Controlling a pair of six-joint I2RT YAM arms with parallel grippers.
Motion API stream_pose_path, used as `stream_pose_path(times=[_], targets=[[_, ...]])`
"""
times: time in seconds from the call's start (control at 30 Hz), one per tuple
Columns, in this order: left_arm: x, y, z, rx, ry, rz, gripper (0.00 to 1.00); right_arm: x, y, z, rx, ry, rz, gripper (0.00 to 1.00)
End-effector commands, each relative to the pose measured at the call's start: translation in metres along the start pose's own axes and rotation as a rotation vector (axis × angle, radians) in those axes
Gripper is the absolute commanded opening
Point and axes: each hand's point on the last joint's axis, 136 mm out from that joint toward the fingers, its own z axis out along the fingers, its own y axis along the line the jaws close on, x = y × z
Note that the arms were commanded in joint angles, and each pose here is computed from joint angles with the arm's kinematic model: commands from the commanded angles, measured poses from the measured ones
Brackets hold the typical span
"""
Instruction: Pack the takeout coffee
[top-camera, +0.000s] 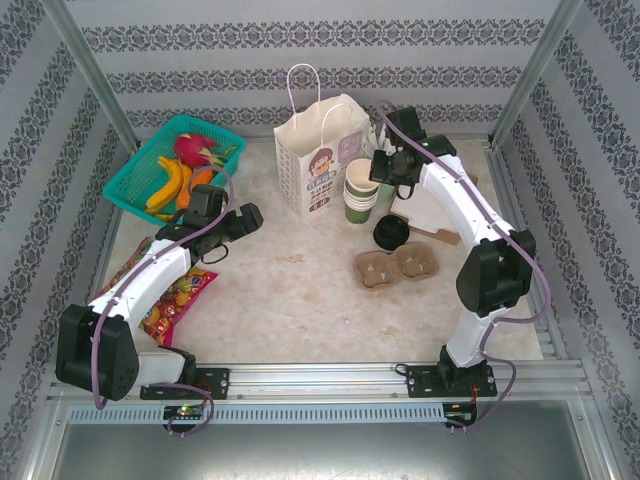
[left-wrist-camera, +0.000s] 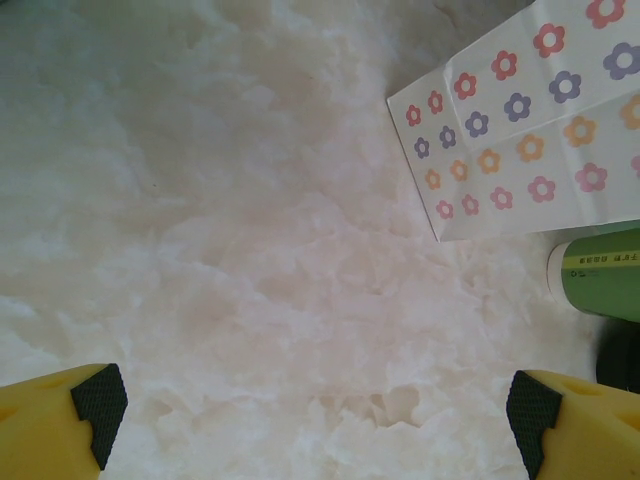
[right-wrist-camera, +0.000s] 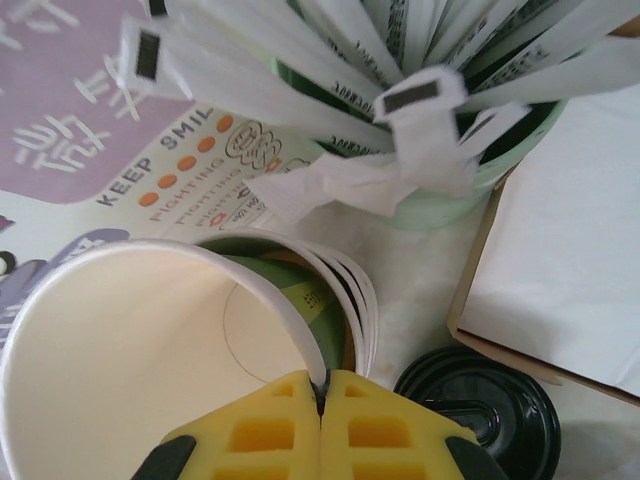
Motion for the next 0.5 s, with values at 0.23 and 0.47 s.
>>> stream_pose_path(times=[0.23, 0.47], targets=[[-0.013, -0.013, -0.002, 0.042, -0.022, -0.048, 1.0, -0.021, -0.007, -0.046, -0.027, -0.104, -0.005, 0.0], [-0.017, -0.023, 0.004, 0.092, -0.026, -0.075, 0.99, -0.022, 0.002, -0.082, -0.071, -0.164, -0.023, 0.0]])
